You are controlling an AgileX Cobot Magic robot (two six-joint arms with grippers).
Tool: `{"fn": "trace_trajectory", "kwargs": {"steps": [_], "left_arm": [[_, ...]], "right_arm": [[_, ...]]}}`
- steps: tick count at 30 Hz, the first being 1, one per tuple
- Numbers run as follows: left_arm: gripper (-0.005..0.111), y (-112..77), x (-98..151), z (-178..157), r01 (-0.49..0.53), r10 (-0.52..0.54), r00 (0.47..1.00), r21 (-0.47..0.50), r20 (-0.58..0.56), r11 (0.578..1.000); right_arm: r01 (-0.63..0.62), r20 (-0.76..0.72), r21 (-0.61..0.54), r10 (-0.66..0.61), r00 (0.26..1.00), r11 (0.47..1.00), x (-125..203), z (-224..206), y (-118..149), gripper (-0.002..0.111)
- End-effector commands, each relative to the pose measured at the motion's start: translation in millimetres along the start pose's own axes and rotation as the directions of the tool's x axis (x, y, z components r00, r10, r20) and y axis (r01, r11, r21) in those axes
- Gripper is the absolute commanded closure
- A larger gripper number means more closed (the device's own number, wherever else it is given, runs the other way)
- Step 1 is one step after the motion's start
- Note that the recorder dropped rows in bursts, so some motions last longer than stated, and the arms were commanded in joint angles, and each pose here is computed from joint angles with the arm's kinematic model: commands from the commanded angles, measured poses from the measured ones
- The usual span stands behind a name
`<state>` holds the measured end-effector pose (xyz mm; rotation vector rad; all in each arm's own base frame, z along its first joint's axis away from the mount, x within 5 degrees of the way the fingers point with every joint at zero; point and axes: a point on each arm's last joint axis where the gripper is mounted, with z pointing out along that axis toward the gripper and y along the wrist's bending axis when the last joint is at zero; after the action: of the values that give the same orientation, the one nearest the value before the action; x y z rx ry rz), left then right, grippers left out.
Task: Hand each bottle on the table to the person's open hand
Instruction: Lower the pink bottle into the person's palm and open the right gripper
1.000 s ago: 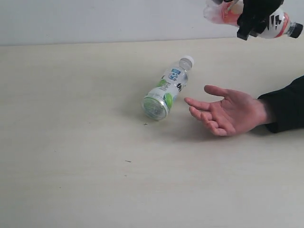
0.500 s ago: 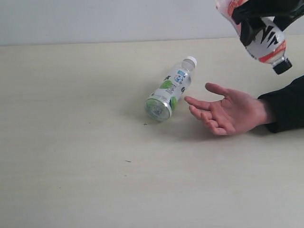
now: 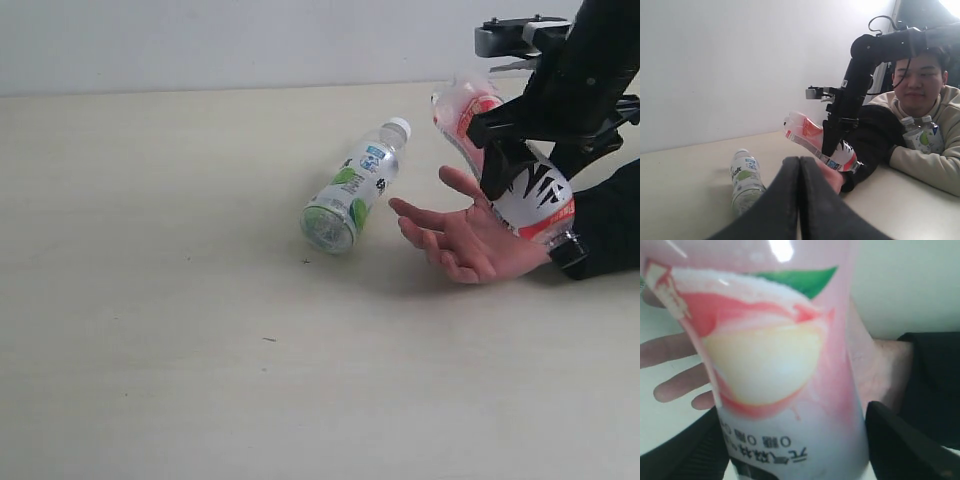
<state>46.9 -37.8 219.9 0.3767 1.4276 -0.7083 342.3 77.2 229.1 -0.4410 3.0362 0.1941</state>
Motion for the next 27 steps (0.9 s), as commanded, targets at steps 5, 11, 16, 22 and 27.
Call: {"fn": "trace_trajectory", "kwargs": {"steps": [5,11,16,22,27], "left_arm": [[0.106,0.3,1,0,0.001,-0.001,1.0,-0.003,0.001,1.0],[0.106,0.3,1,0,0.001,-0.001,1.0,-0.003,0.001,1.0],[0.106,0.3,1,0,0.001,-0.001,1.0,-0.003,0.001,1.0],[0.106,0.3,1,0,0.001,-0.001,1.0,-0.003,0.001,1.0],[0.106,0.3,1,0,0.001,-0.001,1.0,-0.003,0.001,1.0]], "right_arm": [[-0.021,0.009,-0.058,0.021,1.0,0.998,5,-2,4,0.108],[-0.037,-0.062,-0.092,0.031,0.998,0.995,7,6,6,0.108],[-0.055,-0.135,-0.091,0.043,0.99,0.994,17,19,5,0.108],[-0.057,-0.136,-0.074,0.047,0.99,0.996,22,29,3,0.108],[-0.061,-0.077,-0.061,0.057,0.995,0.996,21,37,1,0.108]]}}
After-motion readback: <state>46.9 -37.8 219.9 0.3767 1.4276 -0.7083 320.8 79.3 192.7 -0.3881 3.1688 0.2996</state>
